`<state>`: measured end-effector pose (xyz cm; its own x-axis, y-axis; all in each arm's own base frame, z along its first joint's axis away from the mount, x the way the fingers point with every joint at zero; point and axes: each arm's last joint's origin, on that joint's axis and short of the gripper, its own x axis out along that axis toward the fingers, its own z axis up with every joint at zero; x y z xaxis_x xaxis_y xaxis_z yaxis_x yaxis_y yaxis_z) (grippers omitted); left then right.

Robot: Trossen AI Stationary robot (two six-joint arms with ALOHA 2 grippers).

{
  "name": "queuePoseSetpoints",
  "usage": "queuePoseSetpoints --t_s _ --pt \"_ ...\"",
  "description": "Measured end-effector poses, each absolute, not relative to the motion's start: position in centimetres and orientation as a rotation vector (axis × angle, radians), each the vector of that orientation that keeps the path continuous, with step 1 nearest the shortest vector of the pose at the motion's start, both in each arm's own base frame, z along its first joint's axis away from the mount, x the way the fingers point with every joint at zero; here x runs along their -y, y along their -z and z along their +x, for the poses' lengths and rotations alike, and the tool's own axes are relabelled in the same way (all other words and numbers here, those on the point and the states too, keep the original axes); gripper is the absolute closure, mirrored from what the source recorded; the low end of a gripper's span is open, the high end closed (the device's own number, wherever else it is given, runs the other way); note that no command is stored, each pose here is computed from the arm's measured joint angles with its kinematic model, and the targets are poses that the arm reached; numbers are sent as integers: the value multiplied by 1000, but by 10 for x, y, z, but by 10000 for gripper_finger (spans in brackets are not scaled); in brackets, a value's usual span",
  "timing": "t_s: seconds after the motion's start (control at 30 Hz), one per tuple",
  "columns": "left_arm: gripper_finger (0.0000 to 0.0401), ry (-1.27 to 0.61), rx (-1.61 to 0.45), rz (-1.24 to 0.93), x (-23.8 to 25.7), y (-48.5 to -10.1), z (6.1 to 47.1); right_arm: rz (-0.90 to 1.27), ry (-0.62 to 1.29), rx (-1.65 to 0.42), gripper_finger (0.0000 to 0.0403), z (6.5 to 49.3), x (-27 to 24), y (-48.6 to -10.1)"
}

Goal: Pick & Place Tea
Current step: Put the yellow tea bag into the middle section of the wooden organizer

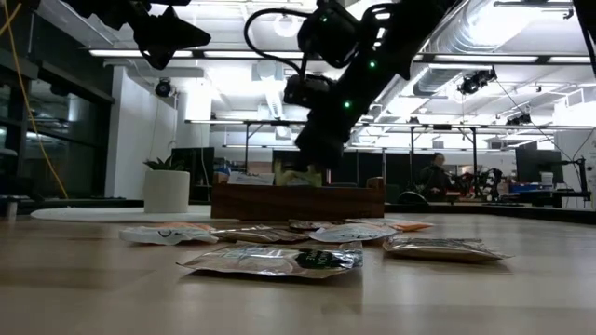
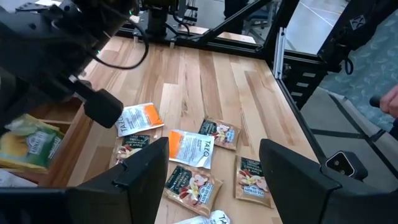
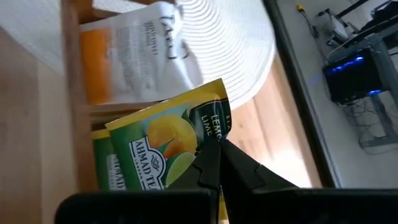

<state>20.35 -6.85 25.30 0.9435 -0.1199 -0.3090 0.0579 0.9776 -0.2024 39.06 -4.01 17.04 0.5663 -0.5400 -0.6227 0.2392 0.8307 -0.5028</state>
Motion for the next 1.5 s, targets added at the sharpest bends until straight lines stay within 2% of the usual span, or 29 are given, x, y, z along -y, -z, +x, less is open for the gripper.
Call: queuePoseSetpoints --t_s 0.37,0.97,1.5 --pt "153 91 -326 -192 69 -253 203 -359 480 -869 403 392 40 -162" --pt "153 88 -342 -187 68 -251 203 -300 380 -908 402 390 37 -158" --pt "153 84 -353 -183 68 -250 203 -333 335 -819 402 382 42 -197"
